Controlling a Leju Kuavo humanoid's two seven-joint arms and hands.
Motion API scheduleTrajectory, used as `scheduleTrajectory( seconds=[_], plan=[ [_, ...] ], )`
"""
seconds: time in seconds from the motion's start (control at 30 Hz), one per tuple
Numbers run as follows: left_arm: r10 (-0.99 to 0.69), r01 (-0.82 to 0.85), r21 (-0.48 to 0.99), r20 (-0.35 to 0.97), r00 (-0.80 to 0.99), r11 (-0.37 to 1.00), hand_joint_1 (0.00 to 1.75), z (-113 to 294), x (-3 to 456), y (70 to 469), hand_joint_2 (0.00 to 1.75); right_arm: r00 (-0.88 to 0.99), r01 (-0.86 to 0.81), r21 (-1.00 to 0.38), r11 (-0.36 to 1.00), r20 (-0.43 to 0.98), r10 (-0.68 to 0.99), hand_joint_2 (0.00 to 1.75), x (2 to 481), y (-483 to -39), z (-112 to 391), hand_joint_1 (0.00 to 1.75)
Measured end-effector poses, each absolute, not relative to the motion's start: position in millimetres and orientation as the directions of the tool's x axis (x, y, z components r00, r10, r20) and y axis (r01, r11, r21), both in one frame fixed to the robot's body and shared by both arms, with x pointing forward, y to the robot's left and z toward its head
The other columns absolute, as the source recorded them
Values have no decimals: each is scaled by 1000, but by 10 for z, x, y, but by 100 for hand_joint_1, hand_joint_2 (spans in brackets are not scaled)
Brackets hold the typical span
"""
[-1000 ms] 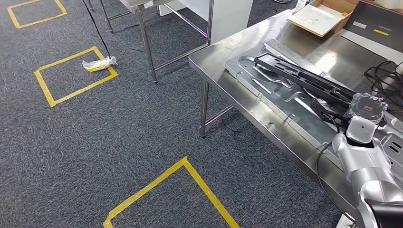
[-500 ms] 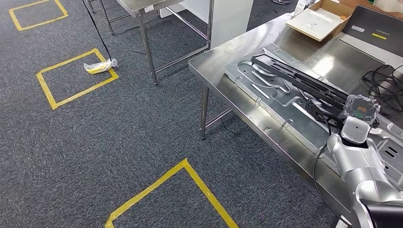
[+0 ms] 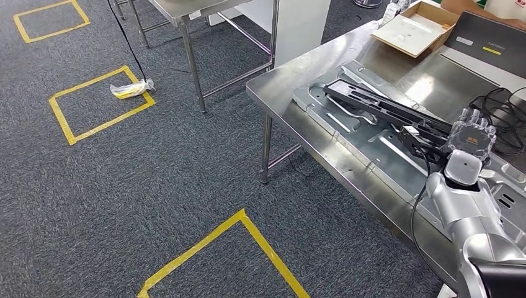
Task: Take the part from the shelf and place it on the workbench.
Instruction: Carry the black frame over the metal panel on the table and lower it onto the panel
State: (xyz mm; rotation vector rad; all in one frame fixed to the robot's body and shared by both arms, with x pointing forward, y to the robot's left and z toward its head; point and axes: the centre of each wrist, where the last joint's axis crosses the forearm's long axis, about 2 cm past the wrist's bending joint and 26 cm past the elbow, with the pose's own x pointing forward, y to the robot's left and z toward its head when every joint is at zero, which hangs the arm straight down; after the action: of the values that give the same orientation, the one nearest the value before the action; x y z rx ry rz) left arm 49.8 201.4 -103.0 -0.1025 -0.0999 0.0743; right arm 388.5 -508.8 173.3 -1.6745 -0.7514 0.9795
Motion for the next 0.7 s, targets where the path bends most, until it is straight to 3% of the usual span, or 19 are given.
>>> scheduleTrajectory(
  seconds=[0.47, 0.7],
  plan=[
    [84, -74, -104, 95, 992, 992, 0, -1028, 496, 2001, 0, 471, 35, -960, -276, -228, 852, 0, 3885, -5064, 1738, 0],
    [79, -69, -102, 97, 992, 992, 0, -1028, 496, 2002, 0, 393, 89, -975, -204, -154, 906, 0, 3915, -4958, 1801, 0]
  ],
)
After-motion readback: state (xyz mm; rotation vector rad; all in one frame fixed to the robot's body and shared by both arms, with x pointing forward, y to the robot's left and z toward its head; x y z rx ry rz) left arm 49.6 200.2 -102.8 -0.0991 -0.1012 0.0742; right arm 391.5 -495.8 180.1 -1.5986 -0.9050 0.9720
